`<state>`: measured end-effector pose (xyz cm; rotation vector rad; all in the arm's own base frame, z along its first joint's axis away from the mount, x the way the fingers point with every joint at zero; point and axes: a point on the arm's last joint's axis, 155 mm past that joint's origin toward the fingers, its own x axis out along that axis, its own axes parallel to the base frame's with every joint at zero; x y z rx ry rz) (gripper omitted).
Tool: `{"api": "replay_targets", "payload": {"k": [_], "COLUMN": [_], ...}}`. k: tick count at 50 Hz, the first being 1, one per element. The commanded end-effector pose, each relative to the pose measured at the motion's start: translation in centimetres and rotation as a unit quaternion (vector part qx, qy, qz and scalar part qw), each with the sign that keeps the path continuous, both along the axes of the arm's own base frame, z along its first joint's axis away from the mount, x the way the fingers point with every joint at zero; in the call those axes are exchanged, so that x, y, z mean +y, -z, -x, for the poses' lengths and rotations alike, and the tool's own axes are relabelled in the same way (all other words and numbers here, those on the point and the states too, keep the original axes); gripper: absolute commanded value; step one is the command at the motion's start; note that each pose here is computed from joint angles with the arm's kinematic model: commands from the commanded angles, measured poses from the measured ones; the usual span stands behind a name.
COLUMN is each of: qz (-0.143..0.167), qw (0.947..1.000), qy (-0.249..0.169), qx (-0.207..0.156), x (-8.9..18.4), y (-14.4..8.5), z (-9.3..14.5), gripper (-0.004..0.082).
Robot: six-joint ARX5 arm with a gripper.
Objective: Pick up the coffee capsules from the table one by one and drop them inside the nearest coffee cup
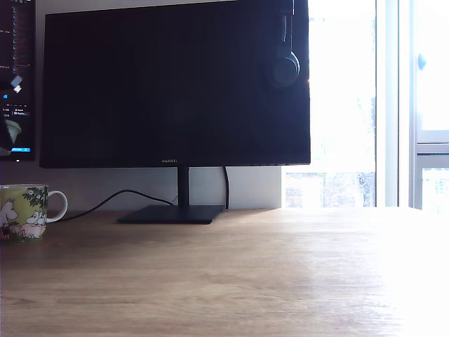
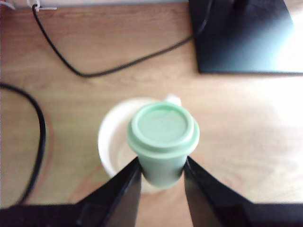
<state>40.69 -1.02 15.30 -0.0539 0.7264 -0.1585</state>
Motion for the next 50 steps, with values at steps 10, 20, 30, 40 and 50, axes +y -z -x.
{"api": "replay_targets", "payload": {"k": [10,20,30,40,50], "qz": [0.004,0.006,0.004,0.001,0.002], "qw": [0.9981,0.9934,0.9879,0.9868,0.9862], "qy": [0.002,0.001,-0.003,-0.004,-0.004], "qx": [0.061,0.115,0.155,0.162,0.165], "x": [0.1,0.2,0.5,0.6,0.5], "y": [1.2,2.7,4.2,4.7,4.7], "z": [-1.9,-2.2,-2.0,-1.8,-1.7], "gripper": [0.0183,0.0183,0.0183,0.0183,0.0183]}}
